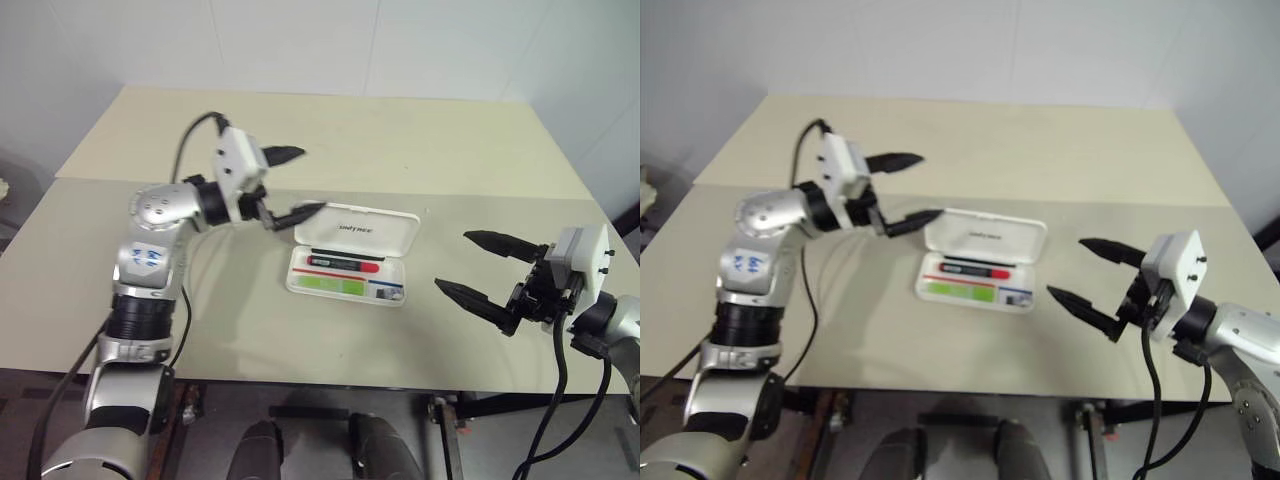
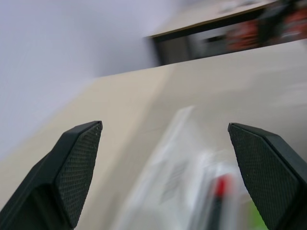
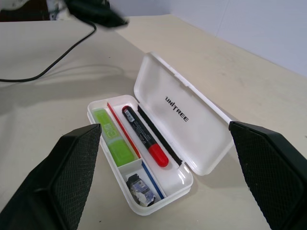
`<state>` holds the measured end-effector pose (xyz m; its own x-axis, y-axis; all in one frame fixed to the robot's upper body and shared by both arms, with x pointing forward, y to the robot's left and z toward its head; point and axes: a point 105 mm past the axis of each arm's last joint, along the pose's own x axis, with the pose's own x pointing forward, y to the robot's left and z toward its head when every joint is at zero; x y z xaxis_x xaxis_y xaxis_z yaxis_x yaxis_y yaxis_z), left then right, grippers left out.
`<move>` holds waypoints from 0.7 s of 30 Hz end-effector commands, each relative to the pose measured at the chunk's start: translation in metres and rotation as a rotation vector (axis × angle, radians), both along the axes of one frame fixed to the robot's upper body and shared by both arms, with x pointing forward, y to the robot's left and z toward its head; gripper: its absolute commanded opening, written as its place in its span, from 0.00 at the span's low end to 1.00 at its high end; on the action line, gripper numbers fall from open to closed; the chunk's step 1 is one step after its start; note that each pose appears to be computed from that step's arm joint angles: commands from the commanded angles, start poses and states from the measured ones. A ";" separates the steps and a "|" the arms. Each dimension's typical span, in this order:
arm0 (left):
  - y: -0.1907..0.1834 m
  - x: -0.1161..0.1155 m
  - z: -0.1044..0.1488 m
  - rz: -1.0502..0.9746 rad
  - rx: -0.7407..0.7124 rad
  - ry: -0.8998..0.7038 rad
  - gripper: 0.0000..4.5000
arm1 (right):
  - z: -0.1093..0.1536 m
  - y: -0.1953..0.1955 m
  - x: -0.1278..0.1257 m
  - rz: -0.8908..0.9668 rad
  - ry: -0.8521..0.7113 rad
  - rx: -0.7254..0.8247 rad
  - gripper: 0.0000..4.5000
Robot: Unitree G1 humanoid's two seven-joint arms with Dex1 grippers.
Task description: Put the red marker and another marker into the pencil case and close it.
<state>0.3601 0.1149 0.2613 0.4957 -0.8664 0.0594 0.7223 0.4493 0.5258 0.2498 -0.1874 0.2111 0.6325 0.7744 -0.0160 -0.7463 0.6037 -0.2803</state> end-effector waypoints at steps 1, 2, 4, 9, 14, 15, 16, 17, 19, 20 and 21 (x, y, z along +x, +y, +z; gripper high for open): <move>0.025 0.014 0.010 0.102 -0.002 -0.047 0.85 | 0.008 0.002 0.001 0.037 -0.040 -0.026 1.00; 0.035 0.020 0.007 0.138 0.001 -0.029 0.78 | 0.008 0.002 0.002 0.046 -0.038 -0.030 1.00; 0.052 0.029 0.004 0.195 -0.003 -0.006 0.62 | 0.007 0.002 0.003 0.056 -0.035 -0.038 1.00; 0.082 0.047 0.002 0.280 -0.021 0.009 0.24 | 0.005 0.002 0.007 0.062 -0.019 -0.060 1.00; 0.091 0.061 -0.003 0.299 -0.013 0.037 0.01 | 0.004 0.003 0.008 0.060 -0.014 -0.072 1.00; 0.092 0.064 -0.005 0.306 -0.011 0.052 0.01 | 0.004 0.003 0.008 0.061 -0.012 -0.075 1.00; 0.092 0.068 -0.007 0.315 -0.010 0.067 0.01 | 0.004 0.004 0.008 0.061 -0.012 -0.076 1.00; 0.091 0.070 -0.006 0.319 -0.017 0.063 0.01 | 0.003 0.004 0.008 0.059 -0.010 -0.080 1.00; 0.087 0.074 -0.008 0.319 -0.019 0.070 0.01 | 0.002 0.002 0.009 0.044 0.000 -0.095 1.00; 0.085 0.076 -0.010 0.316 -0.016 0.084 0.01 | 0.000 0.001 0.009 0.040 0.012 -0.109 1.00; 0.082 0.077 -0.014 0.308 -0.006 0.105 0.01 | 0.000 0.001 0.009 0.038 0.017 -0.117 1.00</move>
